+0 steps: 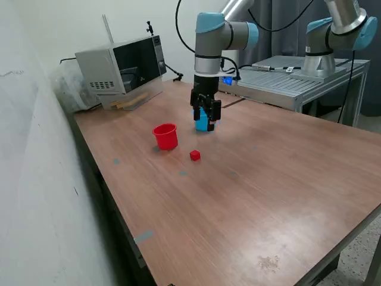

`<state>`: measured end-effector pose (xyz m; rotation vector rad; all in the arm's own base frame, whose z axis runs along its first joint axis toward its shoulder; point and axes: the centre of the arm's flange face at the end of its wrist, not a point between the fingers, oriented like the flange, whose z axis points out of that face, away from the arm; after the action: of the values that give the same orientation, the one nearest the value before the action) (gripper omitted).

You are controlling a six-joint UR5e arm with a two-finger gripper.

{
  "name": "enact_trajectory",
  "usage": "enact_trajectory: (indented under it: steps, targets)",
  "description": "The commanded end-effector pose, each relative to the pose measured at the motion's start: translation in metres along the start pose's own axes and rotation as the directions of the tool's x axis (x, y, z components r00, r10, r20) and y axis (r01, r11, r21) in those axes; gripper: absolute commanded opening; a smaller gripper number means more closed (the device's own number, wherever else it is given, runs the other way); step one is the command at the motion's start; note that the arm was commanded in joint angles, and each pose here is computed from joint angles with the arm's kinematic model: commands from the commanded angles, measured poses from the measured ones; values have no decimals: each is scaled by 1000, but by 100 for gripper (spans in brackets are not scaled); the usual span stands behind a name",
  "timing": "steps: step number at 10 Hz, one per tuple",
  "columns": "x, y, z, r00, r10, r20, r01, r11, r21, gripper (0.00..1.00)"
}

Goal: Place red objects in the red bin, and blue objects in the blue bin.

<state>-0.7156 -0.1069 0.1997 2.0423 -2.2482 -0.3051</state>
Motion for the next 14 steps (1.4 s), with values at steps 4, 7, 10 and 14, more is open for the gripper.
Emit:
enact_trajectory:
  steps: [4,7,10,14]
  targets:
    - [15,-5,28,972,-225,-63,227,973,25,100]
    - [12,-8,55,958,-278,-71,281,959,46,100]
    - [4,-4,78,962,-266,-67,269,962,40,100]
    - [2,13,82,963,-261,-60,263,965,11,100]
